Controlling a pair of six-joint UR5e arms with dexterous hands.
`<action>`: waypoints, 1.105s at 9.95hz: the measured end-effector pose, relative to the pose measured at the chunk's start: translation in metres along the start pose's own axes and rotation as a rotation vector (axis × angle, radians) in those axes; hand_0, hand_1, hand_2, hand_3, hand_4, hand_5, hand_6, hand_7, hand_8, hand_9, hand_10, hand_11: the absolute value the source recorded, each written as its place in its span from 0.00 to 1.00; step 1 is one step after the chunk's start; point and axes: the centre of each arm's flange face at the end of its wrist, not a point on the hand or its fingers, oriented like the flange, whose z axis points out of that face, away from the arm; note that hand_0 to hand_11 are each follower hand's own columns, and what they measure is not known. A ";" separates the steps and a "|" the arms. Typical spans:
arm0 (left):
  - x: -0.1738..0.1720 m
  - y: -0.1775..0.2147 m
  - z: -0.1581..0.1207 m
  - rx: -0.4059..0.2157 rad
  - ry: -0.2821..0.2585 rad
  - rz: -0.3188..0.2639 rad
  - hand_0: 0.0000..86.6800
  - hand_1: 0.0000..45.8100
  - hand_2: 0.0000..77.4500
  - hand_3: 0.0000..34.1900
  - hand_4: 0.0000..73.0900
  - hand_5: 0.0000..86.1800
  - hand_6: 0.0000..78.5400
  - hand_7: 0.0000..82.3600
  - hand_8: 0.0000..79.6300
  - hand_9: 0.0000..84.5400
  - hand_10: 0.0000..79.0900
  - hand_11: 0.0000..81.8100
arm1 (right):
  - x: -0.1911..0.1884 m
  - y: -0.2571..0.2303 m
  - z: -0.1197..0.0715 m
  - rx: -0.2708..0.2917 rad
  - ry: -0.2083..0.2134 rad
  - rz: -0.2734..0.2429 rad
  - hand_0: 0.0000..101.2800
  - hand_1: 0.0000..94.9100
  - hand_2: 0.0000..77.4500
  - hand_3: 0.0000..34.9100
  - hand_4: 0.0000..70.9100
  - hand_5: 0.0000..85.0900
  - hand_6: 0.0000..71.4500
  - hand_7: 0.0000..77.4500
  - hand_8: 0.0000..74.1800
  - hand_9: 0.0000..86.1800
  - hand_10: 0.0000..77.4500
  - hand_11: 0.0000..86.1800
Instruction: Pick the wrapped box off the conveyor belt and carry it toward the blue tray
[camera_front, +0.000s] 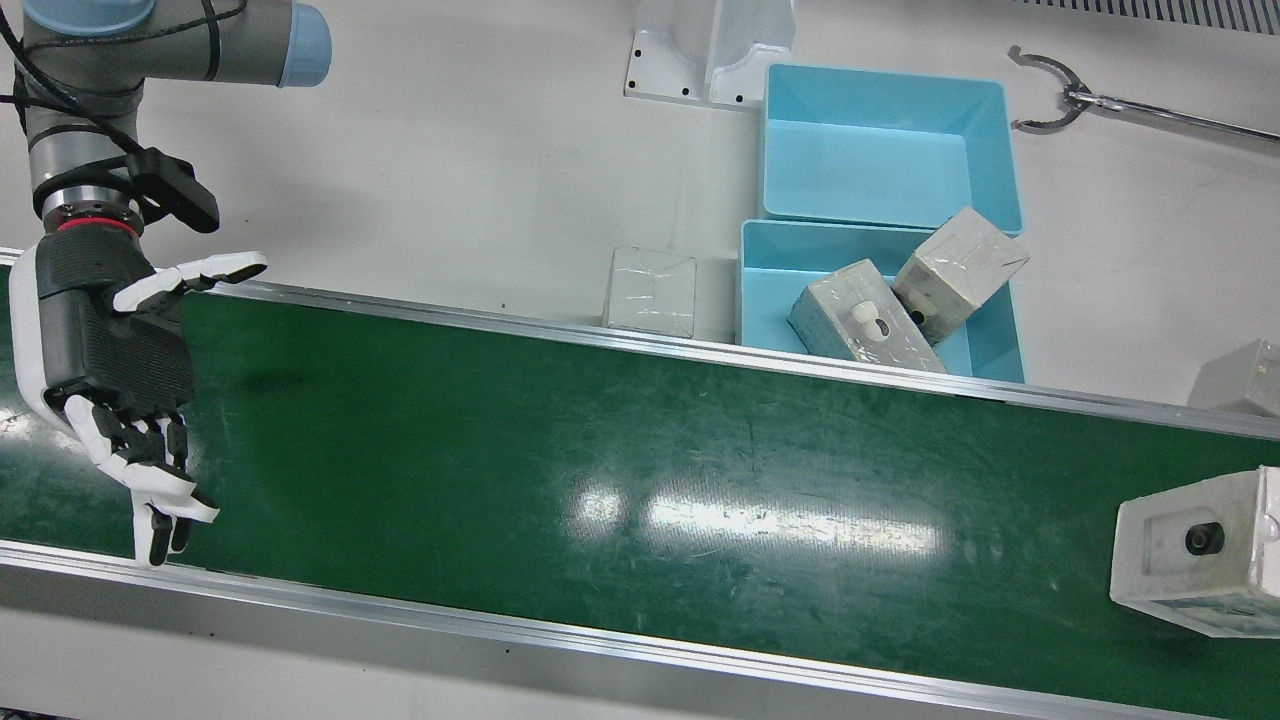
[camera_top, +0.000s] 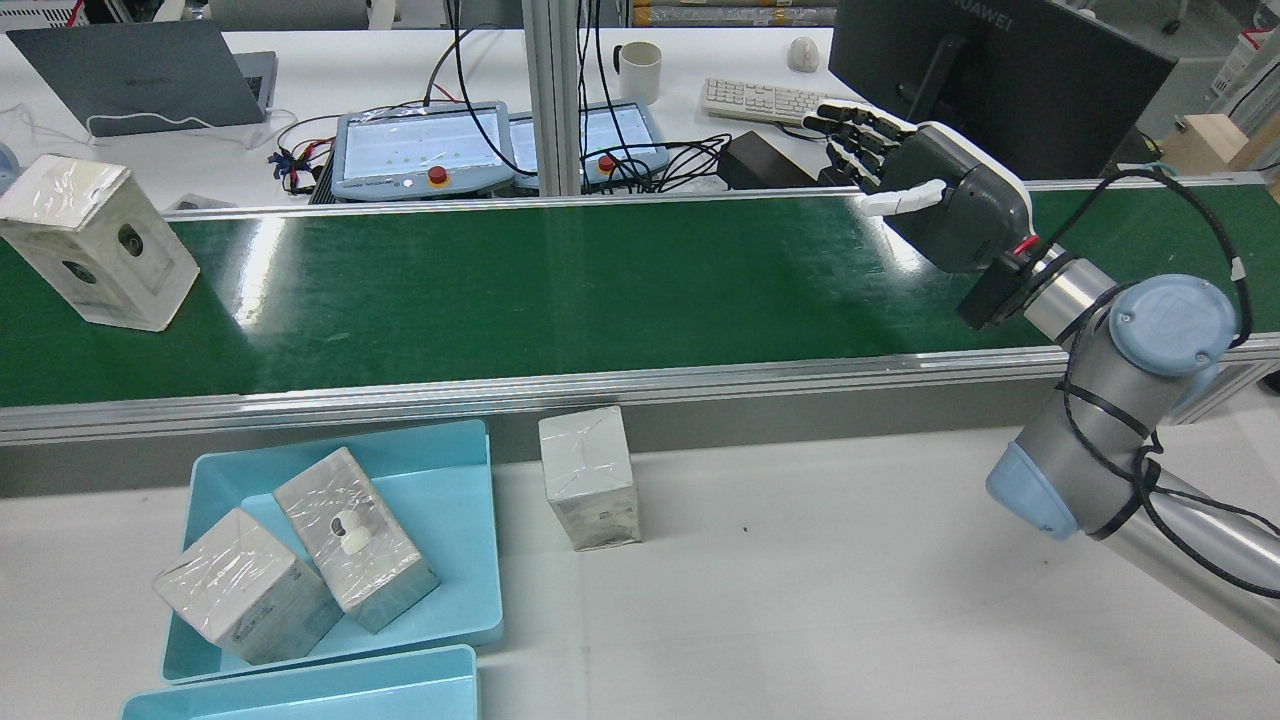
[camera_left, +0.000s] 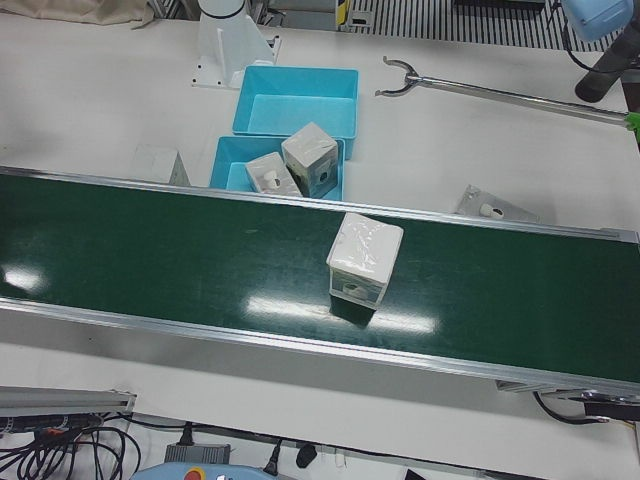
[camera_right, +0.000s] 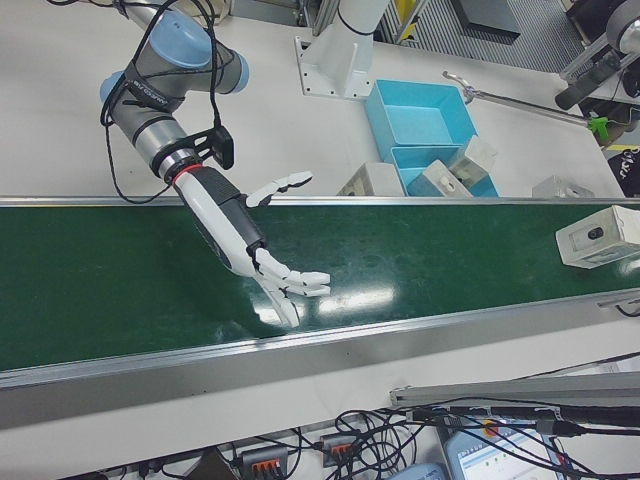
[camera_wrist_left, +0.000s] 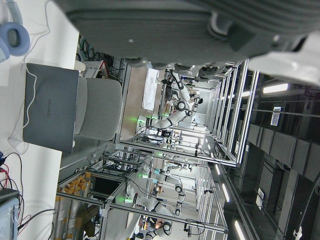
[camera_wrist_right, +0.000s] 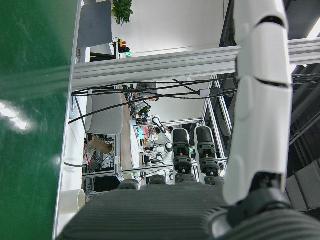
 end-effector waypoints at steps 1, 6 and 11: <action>0.000 0.000 0.000 0.000 0.000 0.000 0.00 0.00 0.01 0.00 0.00 0.01 0.00 0.01 0.01 0.00 0.01 0.00 | 0.000 0.000 0.000 0.000 0.000 0.000 0.47 0.14 0.15 0.13 0.15 0.26 0.05 0.23 0.00 0.04 0.00 0.01; 0.000 0.000 0.000 0.000 0.000 0.000 0.00 0.00 0.01 0.00 0.00 0.01 0.00 0.01 0.01 0.00 0.01 0.00 | 0.000 0.001 0.000 -0.001 0.000 0.000 0.47 0.15 0.17 0.14 0.15 0.25 0.05 0.23 0.00 0.03 0.00 0.01; 0.000 0.000 0.000 0.000 0.000 0.000 0.00 0.00 0.01 0.00 0.00 0.01 0.00 0.01 0.01 0.00 0.01 0.00 | 0.000 0.001 0.000 -0.001 0.000 0.000 0.47 0.15 0.18 0.15 0.17 0.26 0.05 0.25 0.00 0.04 0.00 0.01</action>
